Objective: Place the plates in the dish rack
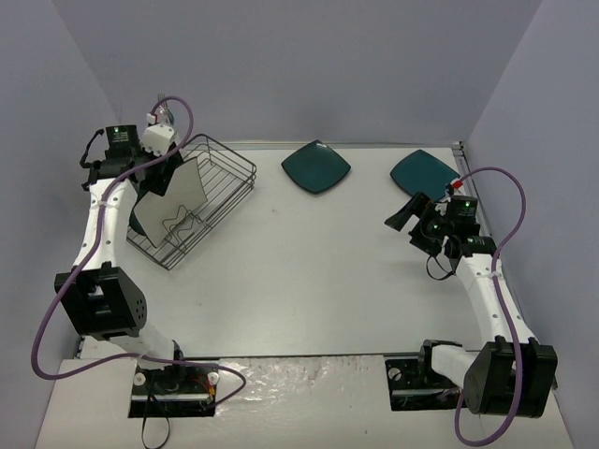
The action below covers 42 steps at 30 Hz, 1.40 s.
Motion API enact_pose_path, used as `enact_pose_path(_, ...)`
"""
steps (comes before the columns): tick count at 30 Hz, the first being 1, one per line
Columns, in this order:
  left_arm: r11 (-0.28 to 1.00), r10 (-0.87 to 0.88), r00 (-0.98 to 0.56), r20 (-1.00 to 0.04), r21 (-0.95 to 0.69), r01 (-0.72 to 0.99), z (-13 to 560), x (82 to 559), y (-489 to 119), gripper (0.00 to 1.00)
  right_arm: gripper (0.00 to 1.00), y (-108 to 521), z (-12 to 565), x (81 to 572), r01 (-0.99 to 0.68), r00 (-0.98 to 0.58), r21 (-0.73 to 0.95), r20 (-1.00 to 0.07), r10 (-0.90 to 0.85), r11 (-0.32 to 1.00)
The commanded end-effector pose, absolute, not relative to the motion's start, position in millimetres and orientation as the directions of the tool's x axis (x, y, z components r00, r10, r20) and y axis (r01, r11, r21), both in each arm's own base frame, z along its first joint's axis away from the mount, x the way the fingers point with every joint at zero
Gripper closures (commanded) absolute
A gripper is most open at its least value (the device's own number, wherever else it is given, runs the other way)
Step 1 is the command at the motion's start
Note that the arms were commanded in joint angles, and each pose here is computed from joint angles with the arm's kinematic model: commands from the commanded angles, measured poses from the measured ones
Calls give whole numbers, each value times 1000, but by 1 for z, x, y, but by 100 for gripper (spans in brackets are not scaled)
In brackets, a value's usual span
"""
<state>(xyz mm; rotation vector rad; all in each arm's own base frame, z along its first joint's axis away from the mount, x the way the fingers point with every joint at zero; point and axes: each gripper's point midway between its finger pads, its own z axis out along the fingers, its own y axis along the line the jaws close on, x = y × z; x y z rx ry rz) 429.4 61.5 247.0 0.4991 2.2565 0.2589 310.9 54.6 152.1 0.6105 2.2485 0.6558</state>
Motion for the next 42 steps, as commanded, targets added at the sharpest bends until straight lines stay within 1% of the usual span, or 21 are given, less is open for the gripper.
enact_pose_path(1,909,395,-539,-745,400,113,295,439,81,33,0,50,167,322,192,-591,613,-551,589,766)
enact_pose_path(12,916,356,-546,-758,399,42,300,443,89,28,0,48,161,329,208,-589,609,-547,595,766)
enact_pose_path(19,930,315,-517,-796,367,1,314,441,87,23,0,39,163,344,238,-548,609,-559,623,756)
enact_pose_path(22,948,268,-480,-836,318,-23,330,436,80,19,0,32,163,354,268,-512,616,-561,651,741)
enact_pose_path(25,980,157,-409,-899,194,-51,352,424,65,7,0,15,168,373,298,-431,630,-582,690,717)
enact_pose_path(28,992,68,-372,-926,102,-71,362,413,55,3,0,-6,166,391,345,-340,682,-550,763,645)
enact_pose_path(30,996,-15,-353,-936,17,-87,365,400,47,3,1,-20,161,399,372,-280,707,-532,799,602)
enact_pose_path(31,996,-36,-358,-933,-5,-86,363,395,44,3,1,-30,160,407,378,-236,721,-532,813,581)
enact_pose_path(35,995,-91,-373,-923,-72,-65,359,374,27,3,3,-58,145,425,391,-153,750,-518,842,532)
enact_pose_path(38,994,-109,-386,-916,-104,-32,355,364,6,3,4,-74,134,436,390,-111,774,-498,860,499)
enact_pose_path(42,991,-107,-439,-892,-129,20,342,352,-18,3,5,-89,114,453,382,-93,800,-464,881,462)
